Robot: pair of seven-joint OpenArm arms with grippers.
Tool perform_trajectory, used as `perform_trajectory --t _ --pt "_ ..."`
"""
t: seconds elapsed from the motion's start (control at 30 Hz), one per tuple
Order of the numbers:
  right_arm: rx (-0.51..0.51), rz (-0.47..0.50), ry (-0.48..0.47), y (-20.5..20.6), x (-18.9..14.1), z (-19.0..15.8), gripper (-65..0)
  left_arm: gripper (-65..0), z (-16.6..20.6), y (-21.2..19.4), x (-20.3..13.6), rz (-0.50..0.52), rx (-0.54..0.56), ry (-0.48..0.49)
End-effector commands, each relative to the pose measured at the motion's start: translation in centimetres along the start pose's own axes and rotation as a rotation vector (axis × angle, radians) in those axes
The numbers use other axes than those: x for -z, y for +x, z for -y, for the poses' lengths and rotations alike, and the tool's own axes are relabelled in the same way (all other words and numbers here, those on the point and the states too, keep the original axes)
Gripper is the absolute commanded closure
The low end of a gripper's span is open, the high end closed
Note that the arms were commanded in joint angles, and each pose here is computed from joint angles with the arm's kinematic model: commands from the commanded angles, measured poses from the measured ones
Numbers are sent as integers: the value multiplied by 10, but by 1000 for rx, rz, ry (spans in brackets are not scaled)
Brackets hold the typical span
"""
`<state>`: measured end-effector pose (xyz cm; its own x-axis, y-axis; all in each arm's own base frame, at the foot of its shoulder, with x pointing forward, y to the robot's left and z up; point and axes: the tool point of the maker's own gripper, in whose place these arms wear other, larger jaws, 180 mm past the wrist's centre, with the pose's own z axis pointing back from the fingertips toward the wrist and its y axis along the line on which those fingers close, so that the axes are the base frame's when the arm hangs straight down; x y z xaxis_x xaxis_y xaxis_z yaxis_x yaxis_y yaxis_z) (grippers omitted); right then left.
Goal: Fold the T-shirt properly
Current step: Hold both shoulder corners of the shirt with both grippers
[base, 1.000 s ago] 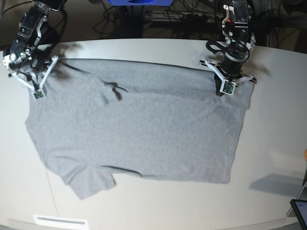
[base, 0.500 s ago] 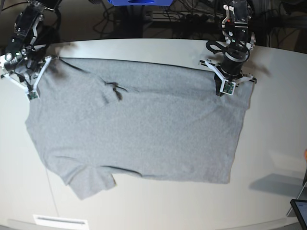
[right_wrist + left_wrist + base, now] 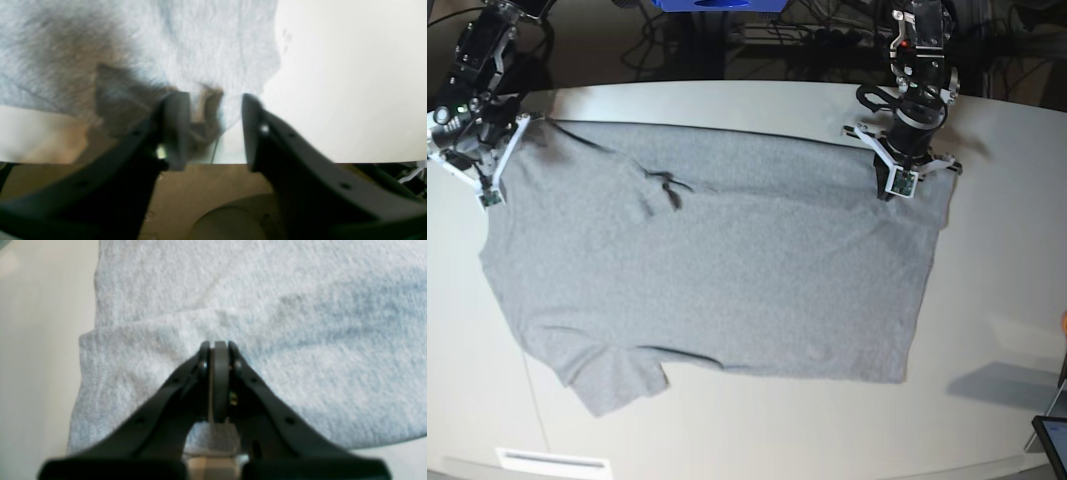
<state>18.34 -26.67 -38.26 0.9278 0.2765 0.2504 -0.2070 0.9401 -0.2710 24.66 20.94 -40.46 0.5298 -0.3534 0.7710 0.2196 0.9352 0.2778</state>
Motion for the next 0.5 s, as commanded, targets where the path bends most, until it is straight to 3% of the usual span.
perform_trajectory --t 0.0,0.13,0.47 --pt "4 16 -12 4 -4 2 -267 -27 -5 -4 -1 -23 10 15" --pt "6 11 -5 2 -3 0 -229 -27 -5 -4 -1 -22 10 16" --pt "11 -4 13 -5 -1 -8 -231 -27 -5 -4 -1 -23 10 16"
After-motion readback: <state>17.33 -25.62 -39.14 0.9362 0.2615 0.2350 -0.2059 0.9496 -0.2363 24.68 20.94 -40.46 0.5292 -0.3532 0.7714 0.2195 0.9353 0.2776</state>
